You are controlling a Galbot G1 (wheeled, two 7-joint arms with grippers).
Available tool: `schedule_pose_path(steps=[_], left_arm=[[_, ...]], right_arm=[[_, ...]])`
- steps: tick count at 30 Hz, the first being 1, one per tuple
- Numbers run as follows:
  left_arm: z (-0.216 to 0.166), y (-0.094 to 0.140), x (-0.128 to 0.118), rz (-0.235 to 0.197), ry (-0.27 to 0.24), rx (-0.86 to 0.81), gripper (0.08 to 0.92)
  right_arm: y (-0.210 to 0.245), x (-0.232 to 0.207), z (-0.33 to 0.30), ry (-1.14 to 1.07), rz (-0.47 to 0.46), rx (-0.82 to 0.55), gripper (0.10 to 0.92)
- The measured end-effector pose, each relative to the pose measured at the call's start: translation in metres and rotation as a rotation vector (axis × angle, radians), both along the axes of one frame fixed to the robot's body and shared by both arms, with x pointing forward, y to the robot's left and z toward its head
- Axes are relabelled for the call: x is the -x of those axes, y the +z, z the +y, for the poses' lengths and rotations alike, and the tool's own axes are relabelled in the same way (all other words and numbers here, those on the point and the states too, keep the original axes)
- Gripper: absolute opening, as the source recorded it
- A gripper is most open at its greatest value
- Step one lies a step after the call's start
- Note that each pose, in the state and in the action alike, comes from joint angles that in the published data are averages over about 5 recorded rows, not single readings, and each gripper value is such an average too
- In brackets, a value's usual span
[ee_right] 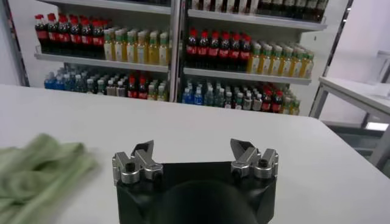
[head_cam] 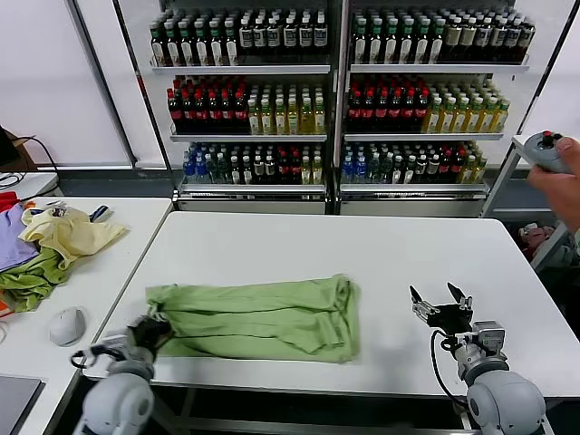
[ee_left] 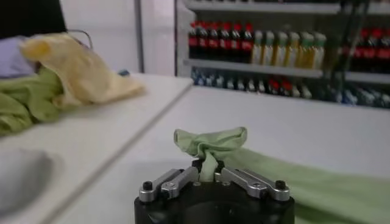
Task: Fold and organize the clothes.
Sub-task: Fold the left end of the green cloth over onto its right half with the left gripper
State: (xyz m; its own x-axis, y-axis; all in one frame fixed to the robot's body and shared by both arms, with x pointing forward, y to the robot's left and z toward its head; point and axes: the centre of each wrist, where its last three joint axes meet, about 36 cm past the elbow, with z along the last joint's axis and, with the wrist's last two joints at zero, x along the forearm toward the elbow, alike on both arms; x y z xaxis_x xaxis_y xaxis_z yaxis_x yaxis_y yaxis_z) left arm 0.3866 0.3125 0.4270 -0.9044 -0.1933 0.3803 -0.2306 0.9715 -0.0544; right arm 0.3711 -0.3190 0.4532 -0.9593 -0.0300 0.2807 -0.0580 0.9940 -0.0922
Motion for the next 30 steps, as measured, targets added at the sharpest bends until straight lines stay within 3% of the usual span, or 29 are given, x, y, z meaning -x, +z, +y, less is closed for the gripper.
schedule_pose_path(steps=[6,13,20,30], left_arm=[[0.025,0.040,-0.001,-0.068,-0.002,0.158,0.118],[-0.002,0.069,0.001,-0.132,-0.119,0.384,0.118],[-0.048,0.073,-0.005,-0.106,-0.247,0.524,0.118],[-0.120,0.062,-0.019,-0.019,-0.391,0.563,0.118]], right_arm=[[0.000,0.001,0.001,0.006,0.002,0.006,0.823],[-0.002,-0.002,0.002,0.010,0.004,0.011,0.823],[-0.002,-0.002,0.001,0.009,0.001,0.012,0.823],[-0.003,-0.001,0.001,0.004,0.004,0.010,0.823]])
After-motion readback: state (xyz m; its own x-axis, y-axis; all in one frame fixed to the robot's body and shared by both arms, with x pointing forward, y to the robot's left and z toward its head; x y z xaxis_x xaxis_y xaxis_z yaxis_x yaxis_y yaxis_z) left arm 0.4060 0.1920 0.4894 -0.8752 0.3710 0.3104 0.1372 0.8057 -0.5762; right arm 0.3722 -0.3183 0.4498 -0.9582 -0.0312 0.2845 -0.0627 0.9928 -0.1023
